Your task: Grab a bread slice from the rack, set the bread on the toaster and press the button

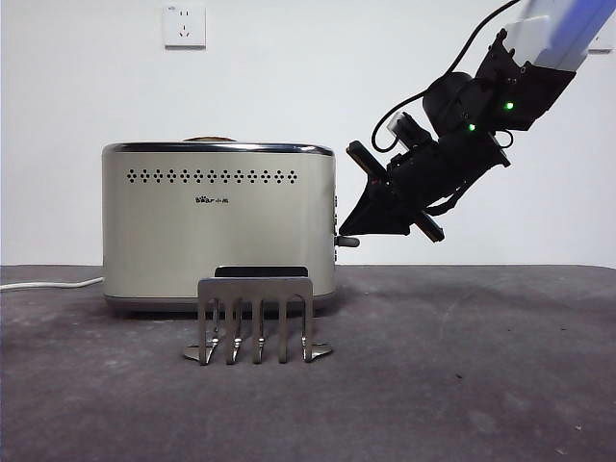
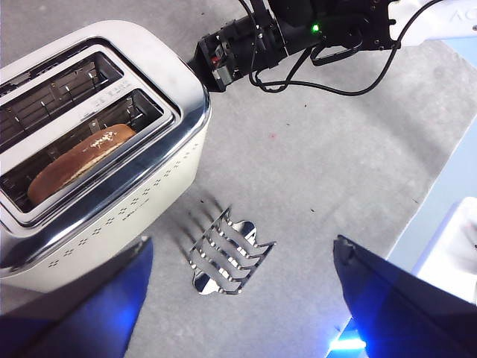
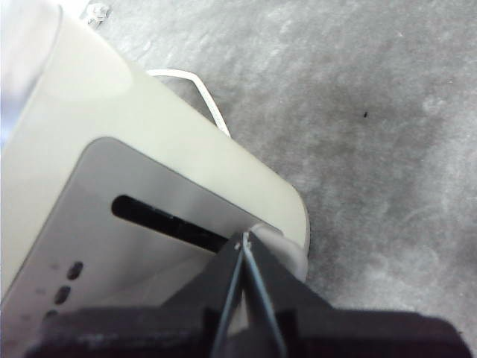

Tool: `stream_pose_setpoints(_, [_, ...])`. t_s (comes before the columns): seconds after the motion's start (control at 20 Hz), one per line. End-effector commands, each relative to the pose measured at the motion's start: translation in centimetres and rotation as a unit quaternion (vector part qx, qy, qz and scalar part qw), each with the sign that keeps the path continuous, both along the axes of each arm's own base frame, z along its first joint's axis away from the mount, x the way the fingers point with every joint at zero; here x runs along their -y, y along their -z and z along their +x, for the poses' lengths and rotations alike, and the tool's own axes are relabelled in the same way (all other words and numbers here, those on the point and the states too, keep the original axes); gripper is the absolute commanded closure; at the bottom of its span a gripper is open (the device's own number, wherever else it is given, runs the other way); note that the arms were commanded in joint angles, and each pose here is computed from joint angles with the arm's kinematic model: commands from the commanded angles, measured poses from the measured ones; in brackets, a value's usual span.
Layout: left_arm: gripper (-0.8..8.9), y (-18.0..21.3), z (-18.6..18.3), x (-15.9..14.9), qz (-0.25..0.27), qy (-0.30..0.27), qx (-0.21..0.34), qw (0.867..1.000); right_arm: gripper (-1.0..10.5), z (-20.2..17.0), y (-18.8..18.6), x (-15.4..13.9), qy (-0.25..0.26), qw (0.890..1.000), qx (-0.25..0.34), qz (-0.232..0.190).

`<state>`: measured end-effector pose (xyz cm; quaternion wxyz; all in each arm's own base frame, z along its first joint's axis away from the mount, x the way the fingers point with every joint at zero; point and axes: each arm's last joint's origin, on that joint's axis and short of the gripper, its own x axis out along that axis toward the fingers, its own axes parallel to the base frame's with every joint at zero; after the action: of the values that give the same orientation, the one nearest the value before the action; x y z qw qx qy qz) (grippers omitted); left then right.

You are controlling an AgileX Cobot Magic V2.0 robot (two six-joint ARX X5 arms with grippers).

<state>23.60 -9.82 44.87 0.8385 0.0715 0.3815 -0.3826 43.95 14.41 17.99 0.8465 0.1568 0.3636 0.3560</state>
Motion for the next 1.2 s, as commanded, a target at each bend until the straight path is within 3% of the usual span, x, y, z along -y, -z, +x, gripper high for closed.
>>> stream_pose_setpoints(0.05, [4.09,0.2,0.1,0.1,-0.001,0.000,-0.006,1.000,9.6,-0.8,4.3,0.3,0.010,0.996,-0.078,-0.040])
stream_pose_setpoints(0.3, [4.09,0.2,0.1,0.1,-0.001,0.000,-0.006,1.000,9.6,-0.7,2.9,0.2,-0.007,0.998,-0.060,-0.017])
stream_pose_setpoints(0.6, [4.09,0.2,0.1,0.0,0.001,-0.001,-0.003,1.000,9.6,-3.0,-7.9,1.2,0.003,0.998,0.068,0.005])
stream_pose_setpoints(0.75, [4.09,0.2,0.1,0.0,0.001,-0.001,-0.003,1.000,9.6,-6.2,-13.1,2.2,0.005,0.994,0.106,-0.013])
stream_pose_setpoints(0.95, [4.09,0.2,0.1,0.0,0.001,-0.001,-0.003,1.000,9.6,-12.2,-17.5,3.7,-0.030,0.995,0.082,-0.052])
stream_pose_setpoints(1.2, [4.09,0.2,0.1,0.0,0.000,-0.001,-0.004,1.000,9.6,-19.2,-19.3,4.7,-0.107,0.987,0.022,-0.121])
